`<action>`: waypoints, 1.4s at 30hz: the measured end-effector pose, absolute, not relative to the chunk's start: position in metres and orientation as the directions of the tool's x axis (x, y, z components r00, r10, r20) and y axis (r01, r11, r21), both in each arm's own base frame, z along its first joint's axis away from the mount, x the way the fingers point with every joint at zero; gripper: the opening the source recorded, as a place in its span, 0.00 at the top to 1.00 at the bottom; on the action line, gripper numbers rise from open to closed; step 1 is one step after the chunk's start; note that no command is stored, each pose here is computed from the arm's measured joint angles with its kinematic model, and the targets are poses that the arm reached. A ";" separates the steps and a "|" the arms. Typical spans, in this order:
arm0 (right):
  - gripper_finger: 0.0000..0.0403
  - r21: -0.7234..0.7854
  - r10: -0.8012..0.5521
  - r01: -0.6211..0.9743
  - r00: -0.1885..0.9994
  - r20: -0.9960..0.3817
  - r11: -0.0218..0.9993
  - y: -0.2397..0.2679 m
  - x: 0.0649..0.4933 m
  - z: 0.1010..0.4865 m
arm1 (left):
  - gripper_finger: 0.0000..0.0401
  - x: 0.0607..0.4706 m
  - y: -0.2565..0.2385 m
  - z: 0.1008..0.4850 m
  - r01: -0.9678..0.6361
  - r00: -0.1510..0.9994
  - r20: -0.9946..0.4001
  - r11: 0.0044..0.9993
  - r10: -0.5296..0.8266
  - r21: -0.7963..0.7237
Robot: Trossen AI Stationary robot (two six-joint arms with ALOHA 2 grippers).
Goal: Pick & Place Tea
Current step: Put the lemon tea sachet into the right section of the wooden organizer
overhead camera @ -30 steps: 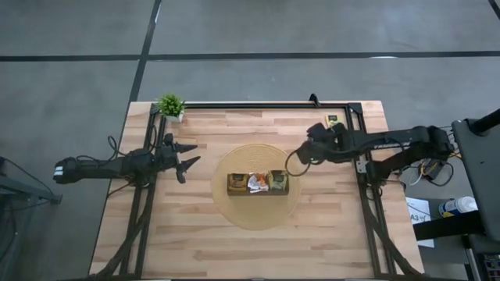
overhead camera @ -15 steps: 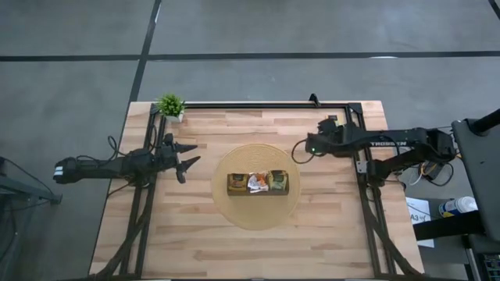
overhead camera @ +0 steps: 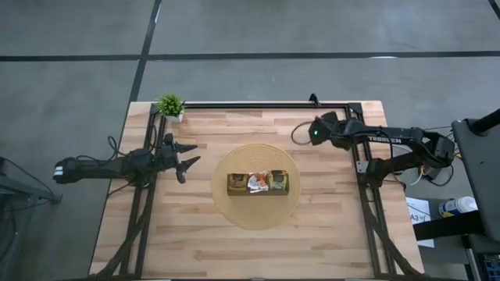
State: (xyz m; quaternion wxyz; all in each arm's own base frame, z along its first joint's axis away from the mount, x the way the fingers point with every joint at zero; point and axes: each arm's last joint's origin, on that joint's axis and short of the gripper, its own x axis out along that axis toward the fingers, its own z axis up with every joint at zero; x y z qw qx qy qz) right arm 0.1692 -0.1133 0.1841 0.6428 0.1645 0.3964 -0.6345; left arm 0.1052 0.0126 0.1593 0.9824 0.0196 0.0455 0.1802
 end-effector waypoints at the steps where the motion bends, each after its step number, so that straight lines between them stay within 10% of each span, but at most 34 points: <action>1: 0.52 -0.283 -0.680 0.950 -0.119 -0.723 0.134 -0.119 0.167 0.183 | 0.50 0.105 0.013 0.159 -0.353 0.931 -0.083 0.934 0.356 0.055; 42: 0.52 -0.210 -0.523 0.977 -0.170 -0.835 0.018 -0.171 0.149 0.145 | 0.50 0.105 0.013 0.159 -0.353 0.931 -0.083 0.934 0.357 0.055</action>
